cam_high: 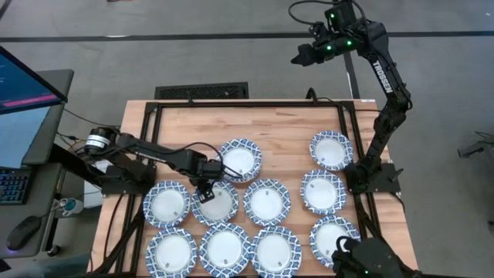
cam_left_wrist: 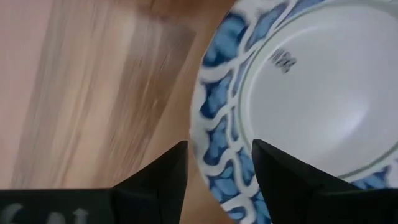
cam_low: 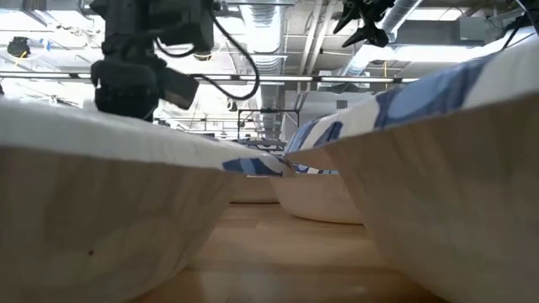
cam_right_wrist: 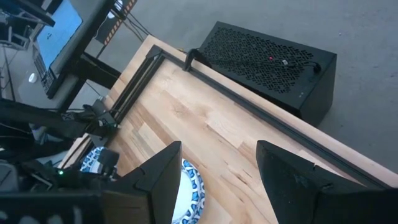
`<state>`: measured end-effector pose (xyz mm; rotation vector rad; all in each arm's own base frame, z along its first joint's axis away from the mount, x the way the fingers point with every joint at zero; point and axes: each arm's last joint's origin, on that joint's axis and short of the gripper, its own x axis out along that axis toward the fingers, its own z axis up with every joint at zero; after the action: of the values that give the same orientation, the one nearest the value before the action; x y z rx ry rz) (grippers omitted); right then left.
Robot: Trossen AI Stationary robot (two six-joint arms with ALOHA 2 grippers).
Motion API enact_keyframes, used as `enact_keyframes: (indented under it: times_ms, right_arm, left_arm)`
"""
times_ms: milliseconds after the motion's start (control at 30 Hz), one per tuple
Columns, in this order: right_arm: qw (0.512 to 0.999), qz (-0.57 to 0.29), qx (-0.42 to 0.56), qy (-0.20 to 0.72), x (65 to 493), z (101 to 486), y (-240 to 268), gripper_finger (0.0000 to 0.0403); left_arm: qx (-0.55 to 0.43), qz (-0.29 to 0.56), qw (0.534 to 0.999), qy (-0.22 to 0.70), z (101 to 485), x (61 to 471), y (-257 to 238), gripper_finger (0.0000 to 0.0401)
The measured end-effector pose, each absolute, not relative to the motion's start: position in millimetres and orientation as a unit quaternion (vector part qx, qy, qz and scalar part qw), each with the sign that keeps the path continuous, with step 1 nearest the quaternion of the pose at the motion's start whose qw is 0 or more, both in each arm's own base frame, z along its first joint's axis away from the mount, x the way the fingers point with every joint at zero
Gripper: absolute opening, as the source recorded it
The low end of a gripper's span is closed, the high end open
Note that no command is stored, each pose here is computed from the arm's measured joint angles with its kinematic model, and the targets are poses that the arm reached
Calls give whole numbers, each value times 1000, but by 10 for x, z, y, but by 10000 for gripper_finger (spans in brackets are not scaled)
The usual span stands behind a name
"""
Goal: Nest bowls inside each other
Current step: Stack the blue bowl on top of the blue bowls
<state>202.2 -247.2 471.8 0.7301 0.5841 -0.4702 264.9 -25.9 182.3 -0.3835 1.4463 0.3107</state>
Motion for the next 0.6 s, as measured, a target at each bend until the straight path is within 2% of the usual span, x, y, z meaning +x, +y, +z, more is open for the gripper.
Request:
enact_keyframes:
  times_ms: [400,600]
  right_arm:
    - [867,-223,347,280,2037,4718,-2460,230]
    - [867,-223,347,280,2037,4717,-2461,230]
  left_arm:
    - [-196,125,732,640,1614,2605,-265,168]
    - [-168,131,738,640,1579,2581,-250,127]
